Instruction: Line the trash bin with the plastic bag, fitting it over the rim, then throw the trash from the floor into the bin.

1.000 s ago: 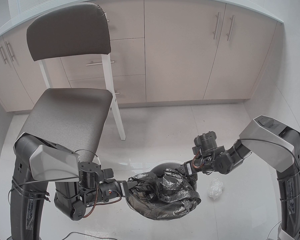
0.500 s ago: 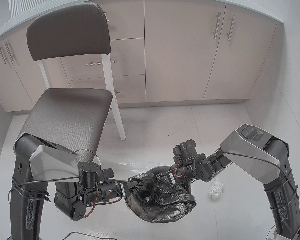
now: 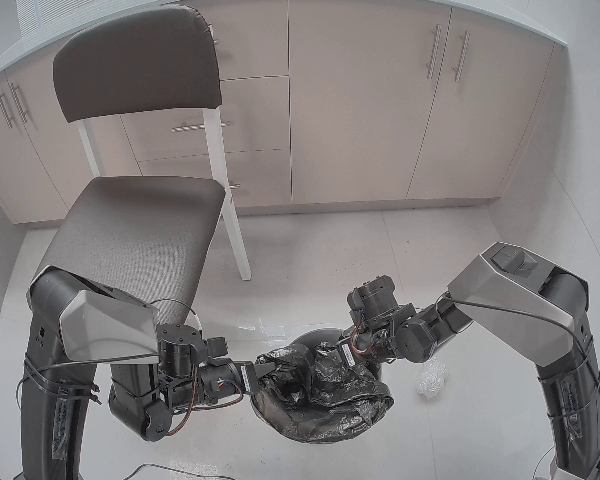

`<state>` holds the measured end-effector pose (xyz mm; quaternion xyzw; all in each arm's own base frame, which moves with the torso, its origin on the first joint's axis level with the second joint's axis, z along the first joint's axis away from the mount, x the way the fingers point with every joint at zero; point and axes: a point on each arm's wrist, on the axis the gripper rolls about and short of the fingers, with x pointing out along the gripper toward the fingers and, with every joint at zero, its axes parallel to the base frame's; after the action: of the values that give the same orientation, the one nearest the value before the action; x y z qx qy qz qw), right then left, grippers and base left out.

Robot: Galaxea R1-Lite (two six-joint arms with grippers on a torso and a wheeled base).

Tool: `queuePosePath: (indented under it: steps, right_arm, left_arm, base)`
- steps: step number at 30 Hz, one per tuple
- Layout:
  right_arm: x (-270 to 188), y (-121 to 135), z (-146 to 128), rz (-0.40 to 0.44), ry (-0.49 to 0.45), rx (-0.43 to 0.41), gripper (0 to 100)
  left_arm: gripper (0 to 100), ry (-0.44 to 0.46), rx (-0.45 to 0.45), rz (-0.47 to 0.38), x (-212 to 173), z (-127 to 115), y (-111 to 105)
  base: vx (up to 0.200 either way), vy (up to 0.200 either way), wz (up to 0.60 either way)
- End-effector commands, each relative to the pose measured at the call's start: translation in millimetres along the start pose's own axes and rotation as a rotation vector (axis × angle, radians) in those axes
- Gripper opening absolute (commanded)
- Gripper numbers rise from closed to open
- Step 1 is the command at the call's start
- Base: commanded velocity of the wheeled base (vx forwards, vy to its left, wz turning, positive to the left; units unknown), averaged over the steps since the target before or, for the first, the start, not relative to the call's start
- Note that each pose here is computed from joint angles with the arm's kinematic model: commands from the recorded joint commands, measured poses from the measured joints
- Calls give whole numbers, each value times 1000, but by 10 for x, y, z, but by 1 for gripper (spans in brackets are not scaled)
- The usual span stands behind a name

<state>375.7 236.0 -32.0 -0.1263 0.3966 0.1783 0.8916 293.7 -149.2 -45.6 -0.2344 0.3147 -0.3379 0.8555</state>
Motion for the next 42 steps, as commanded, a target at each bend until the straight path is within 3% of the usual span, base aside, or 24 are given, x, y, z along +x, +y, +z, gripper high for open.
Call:
queuePosePath:
  steps: [1,6,11,14,27,34,41,42]
  right_arm:
    - [-120,-2,35,-5,-11,-3,100]
    - [-171,129,0,39,-1,-20,100]
    - [-68,440,-103,191,35,17,100]
    - [90,491,-145,195,46,28,100]
    - [285,195,10,157,27,108,100]
    - [-217,334,137,193,-8,112,100]
    - [-625,196,81,182,-81,104,100]
    - [-759,87,-47,176,-65,41,100]
  left_arm:
    - [0,-2,0,-1,0,3,-2]
    - [0,0,0,0,0,2,-1]
    - [0,-2,0,-1,0,3,-2]
    - [0,1,-1,0,1,-2,2]
    - [0,0,3,0,3,1,2]
    - [0,-5,1,0,8,11,11]
    - [0,-6,2,0,10,14,11]
    - [0,-5,1,0,8,11,11]
  base:
    - [0,0,0]
    - [0,0,0]
    - [0,0,0]
    - [0,0,0]
    - [0,0,0]
    - [0,0,0]
    - [0,0,0]
    - [0,0,0]
